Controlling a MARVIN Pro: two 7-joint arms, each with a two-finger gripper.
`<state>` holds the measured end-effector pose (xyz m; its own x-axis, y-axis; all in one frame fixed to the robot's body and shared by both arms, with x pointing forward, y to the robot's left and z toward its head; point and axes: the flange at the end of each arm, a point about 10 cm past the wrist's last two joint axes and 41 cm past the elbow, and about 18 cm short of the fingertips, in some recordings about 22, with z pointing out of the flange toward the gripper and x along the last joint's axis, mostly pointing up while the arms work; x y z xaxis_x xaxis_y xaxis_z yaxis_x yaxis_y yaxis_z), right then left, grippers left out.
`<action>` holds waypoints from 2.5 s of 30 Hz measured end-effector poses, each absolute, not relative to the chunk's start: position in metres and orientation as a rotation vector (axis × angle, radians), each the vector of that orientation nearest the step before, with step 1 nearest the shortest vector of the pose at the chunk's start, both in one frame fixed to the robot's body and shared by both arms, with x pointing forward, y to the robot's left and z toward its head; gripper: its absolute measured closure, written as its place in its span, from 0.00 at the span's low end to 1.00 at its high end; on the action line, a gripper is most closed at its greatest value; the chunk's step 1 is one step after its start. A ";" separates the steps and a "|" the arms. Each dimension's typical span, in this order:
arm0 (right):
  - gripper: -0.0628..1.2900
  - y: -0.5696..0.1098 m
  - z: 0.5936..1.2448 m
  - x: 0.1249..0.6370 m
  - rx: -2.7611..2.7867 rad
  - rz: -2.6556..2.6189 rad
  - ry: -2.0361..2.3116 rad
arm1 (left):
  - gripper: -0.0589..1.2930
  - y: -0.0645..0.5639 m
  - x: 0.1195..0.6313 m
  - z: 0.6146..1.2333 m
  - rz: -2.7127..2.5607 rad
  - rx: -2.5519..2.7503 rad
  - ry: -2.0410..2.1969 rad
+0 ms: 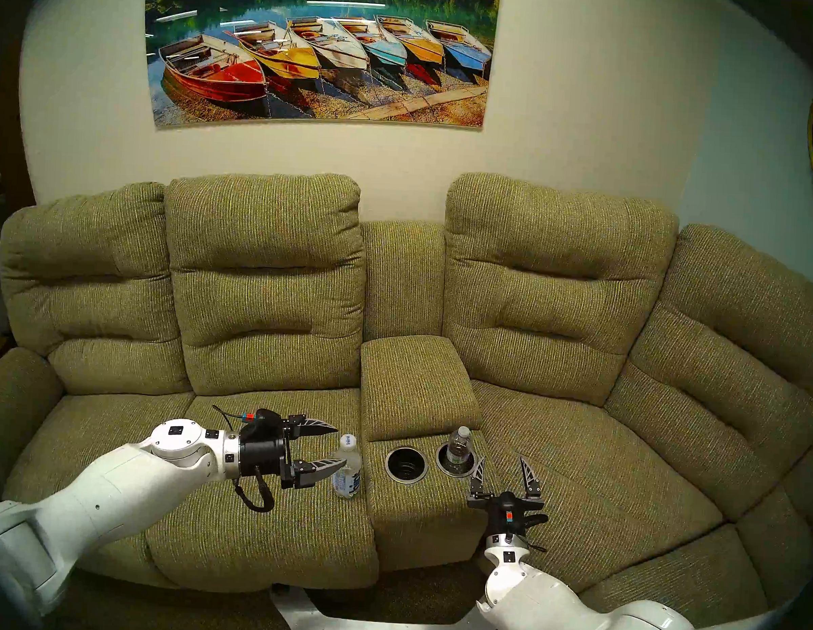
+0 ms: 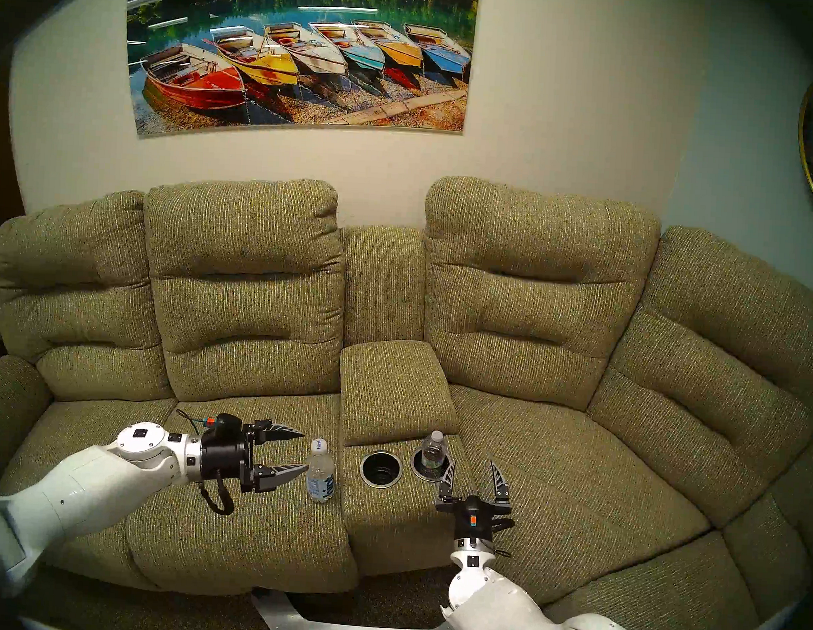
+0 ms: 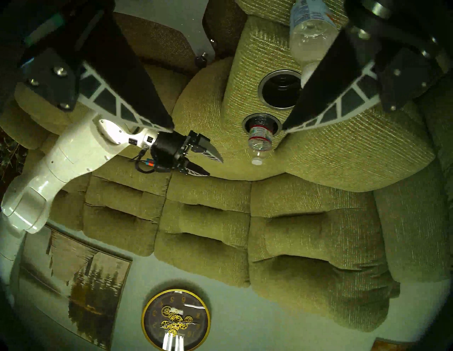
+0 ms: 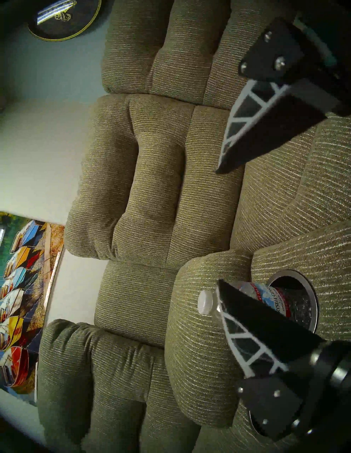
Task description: Put bottles into cup holders
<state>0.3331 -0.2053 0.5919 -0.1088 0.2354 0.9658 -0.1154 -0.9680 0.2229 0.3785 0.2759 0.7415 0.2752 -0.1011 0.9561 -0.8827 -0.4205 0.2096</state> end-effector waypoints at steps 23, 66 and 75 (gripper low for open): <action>0.06 -0.215 0.604 0.313 1.861 2.259 0.166 | 0.05 0.242 0.411 0.685 1.168 2.016 -0.814; 0.06 -0.214 0.671 0.267 1.713 2.537 0.166 | 0.30 0.206 0.460 0.670 1.208 2.112 -0.968; 0.06 -0.215 0.690 0.250 1.697 2.593 0.168 | 0.63 0.208 0.451 0.667 1.206 2.024 -1.037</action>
